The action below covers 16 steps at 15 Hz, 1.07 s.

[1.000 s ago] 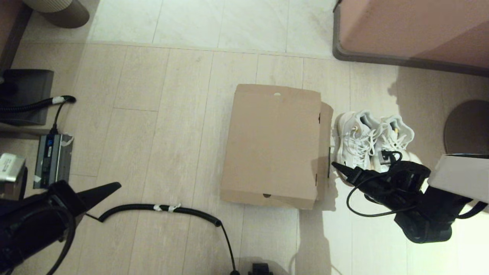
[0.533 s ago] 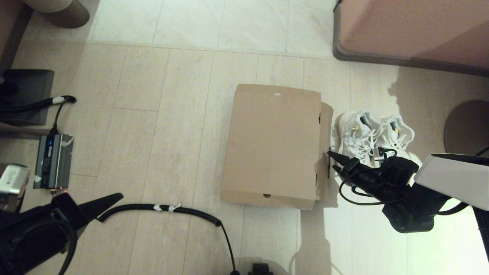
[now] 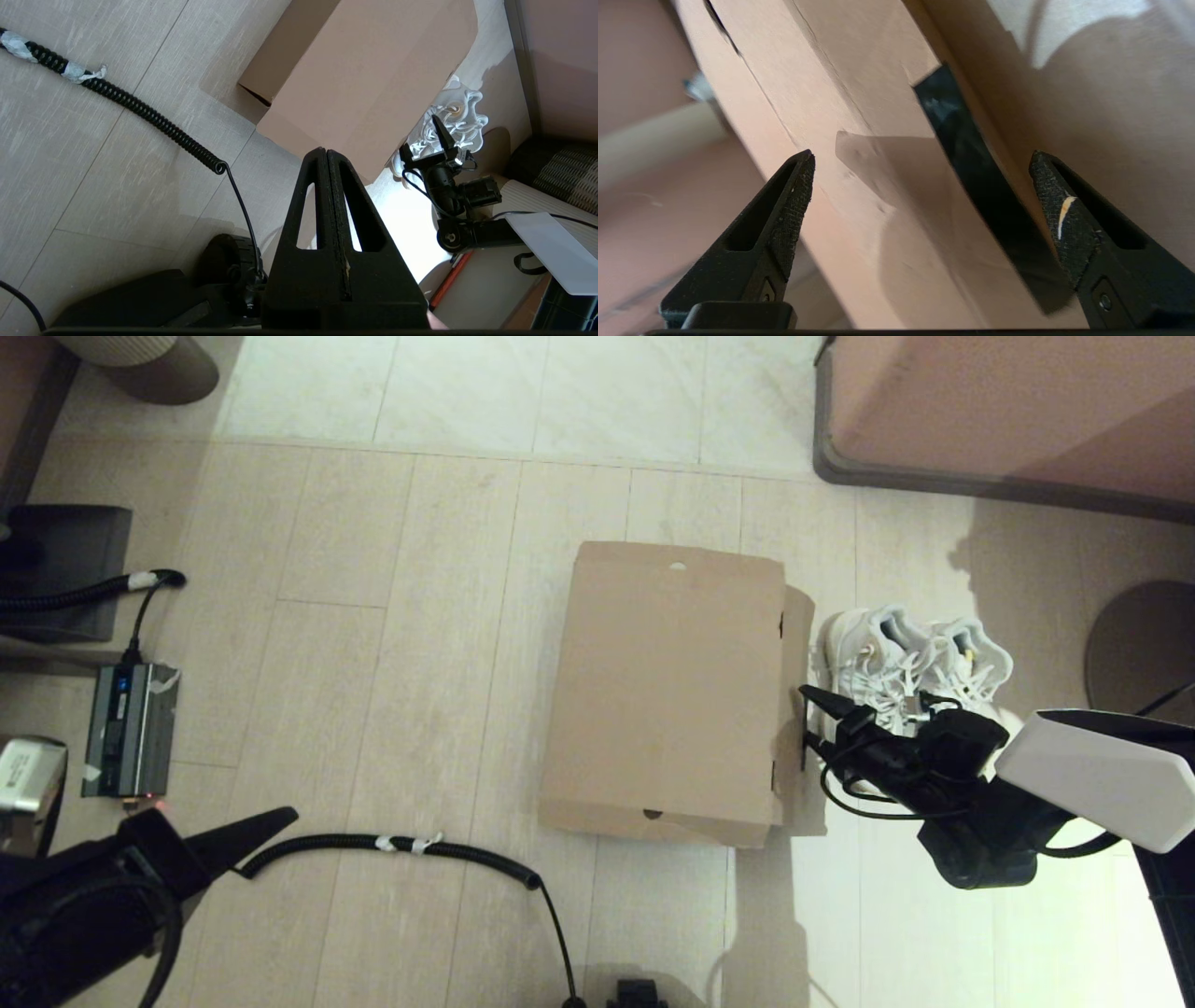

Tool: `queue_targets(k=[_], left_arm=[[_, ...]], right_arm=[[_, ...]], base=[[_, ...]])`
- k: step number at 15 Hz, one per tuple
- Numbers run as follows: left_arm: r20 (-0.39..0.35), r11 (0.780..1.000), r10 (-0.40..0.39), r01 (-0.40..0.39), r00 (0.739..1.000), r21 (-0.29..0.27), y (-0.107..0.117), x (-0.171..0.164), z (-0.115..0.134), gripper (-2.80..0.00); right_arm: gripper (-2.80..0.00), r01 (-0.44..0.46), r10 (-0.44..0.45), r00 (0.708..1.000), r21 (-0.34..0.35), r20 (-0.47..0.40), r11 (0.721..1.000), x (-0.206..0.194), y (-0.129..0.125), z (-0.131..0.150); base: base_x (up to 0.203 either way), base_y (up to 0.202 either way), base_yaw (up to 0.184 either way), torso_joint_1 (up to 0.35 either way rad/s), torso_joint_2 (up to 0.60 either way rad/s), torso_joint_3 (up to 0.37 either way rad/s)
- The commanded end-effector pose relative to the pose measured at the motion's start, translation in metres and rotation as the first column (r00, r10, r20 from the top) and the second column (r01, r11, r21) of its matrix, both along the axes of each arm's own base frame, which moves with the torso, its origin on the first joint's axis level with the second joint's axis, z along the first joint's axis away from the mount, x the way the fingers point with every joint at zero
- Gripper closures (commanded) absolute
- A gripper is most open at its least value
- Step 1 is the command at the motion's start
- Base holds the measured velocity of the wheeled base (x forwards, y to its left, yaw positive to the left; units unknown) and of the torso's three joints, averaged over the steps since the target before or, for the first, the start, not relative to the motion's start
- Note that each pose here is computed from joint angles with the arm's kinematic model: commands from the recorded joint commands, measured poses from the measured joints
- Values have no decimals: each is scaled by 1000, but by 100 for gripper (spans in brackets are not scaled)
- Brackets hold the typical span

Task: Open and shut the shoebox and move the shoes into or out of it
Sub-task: Open the shoe box

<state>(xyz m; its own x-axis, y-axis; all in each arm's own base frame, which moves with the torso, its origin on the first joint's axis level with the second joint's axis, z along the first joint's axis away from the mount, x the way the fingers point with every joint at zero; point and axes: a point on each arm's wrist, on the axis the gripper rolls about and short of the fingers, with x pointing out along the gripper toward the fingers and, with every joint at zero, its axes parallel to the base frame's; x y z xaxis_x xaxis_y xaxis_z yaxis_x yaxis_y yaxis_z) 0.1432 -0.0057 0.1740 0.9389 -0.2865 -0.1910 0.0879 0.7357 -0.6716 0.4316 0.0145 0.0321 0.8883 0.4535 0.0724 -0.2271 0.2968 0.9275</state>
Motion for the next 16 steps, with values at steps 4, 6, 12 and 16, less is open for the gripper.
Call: queue_targets(k=[4,6,12,16], left_arm=[[16,1000,-3,3,1000,-4,0,-1,3,0],[21,1000,-4,4,1000,-3,0,-1,4,0],[40,1000,-6,6,999,0,0,-5,6,0],[60,1000,-4,4,998,2,0,-7,10,0]], right_arm=[[-280,-13,13,1000,48,11,999,7,2,2],[-280,-19,18,1000,84,8,996,7,2,8],[-280,-68,63,997,161,38,985,1,1,42],[-280,-99,86,993,164,86,982,-5,2,66]], base=[[0,0,0,0,0,0],[0,0,0,0,0,0],[0,0,0,0,0,0],[0,0,0,0,0,0]])
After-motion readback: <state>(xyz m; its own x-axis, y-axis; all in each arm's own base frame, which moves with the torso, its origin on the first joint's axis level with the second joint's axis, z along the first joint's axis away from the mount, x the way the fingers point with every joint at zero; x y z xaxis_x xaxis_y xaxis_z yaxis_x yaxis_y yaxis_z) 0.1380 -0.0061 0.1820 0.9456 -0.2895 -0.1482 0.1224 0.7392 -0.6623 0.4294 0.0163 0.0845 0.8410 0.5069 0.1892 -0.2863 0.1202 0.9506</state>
